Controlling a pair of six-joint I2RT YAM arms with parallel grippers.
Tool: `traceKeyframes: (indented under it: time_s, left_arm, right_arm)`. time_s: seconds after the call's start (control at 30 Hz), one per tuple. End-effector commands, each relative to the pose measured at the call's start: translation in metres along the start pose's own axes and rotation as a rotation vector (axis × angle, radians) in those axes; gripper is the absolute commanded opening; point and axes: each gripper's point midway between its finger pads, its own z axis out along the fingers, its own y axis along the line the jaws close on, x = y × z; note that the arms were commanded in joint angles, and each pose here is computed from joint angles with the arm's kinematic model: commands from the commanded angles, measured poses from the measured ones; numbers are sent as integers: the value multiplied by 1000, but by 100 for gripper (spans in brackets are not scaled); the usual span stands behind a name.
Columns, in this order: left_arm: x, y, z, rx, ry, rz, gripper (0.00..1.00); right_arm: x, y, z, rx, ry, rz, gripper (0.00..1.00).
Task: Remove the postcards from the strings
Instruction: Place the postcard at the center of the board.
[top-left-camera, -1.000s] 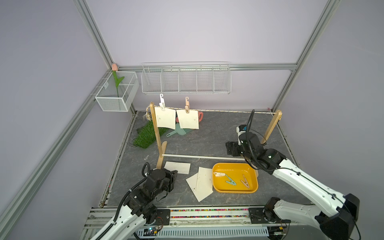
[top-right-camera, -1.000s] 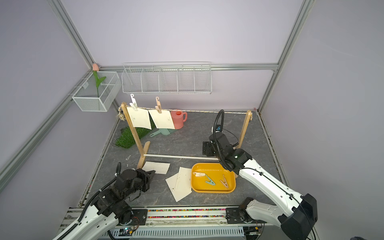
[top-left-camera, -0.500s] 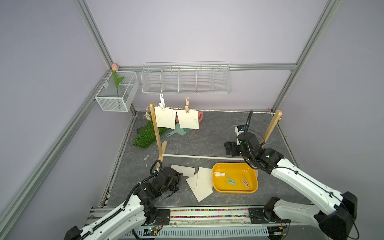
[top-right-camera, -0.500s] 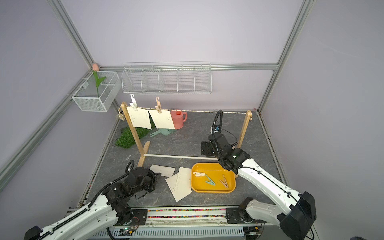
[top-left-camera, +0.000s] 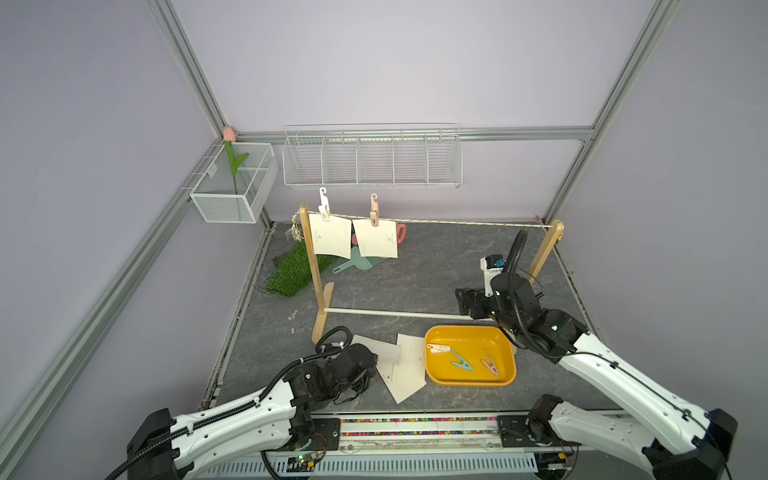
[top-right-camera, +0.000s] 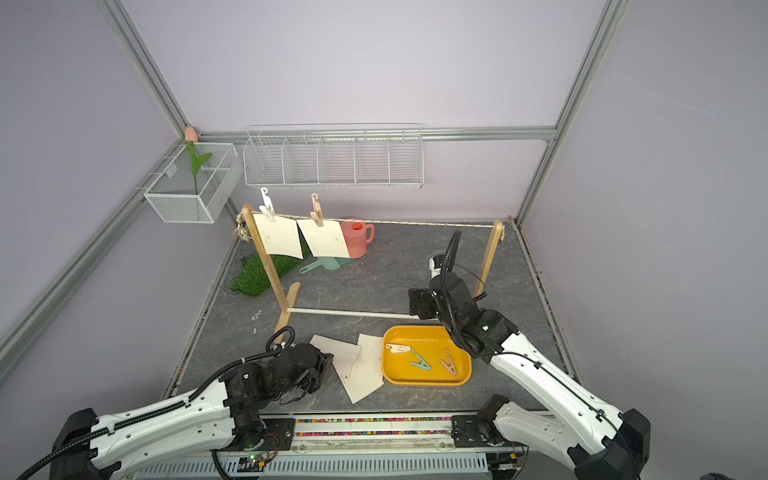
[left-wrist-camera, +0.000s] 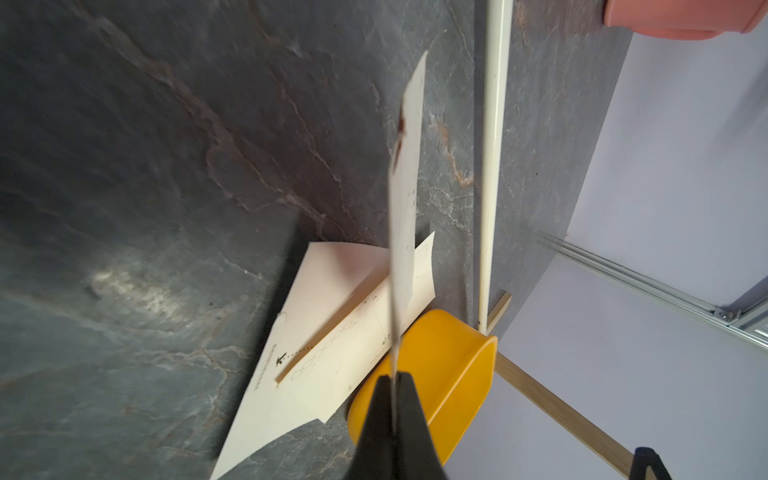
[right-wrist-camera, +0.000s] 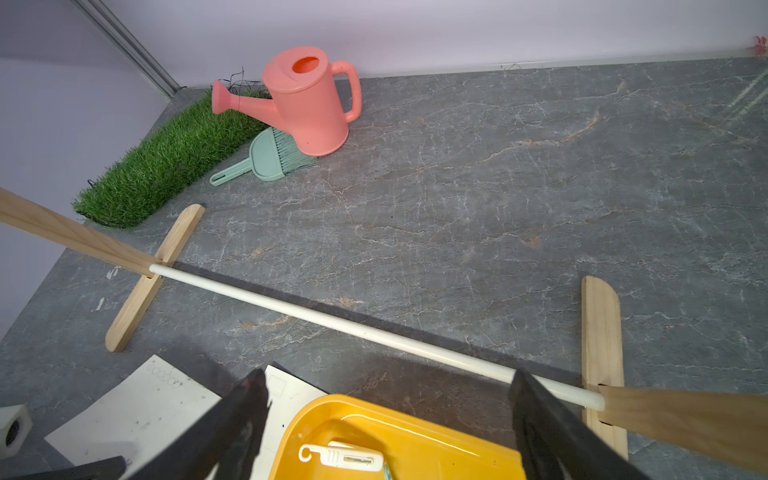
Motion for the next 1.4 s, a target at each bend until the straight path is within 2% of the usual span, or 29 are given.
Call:
traceKeyframes:
  time_s: [0.0,0.2,0.57,0.87,1.13,1.37]
  left_arm:
    - [1,-14,-2,47,-20,-72,0]
    - [-2,-8,-1,33,-28,-83,0]
    - [-4,-3,-3,24,-27,-83,9]
    - [-3,-4,-4,23,-21,-69,11]
    - [-6,-10,-15,19,-34,-31,24]
    - [-11,-24,-31,60,-57,3,27]
  right_arm:
    - [6,-3,3,7,1,-19,91]
    - [5,-2,4,3,0,-26,92]
    - [-2,3,3,-12,-4,-22,92]
    - [0,5,1,-26,1,-13,92]
    - [-7,5,-6,-28,-24,-12,92]
    - [-15,8,-15,-57,-49,-15,92]
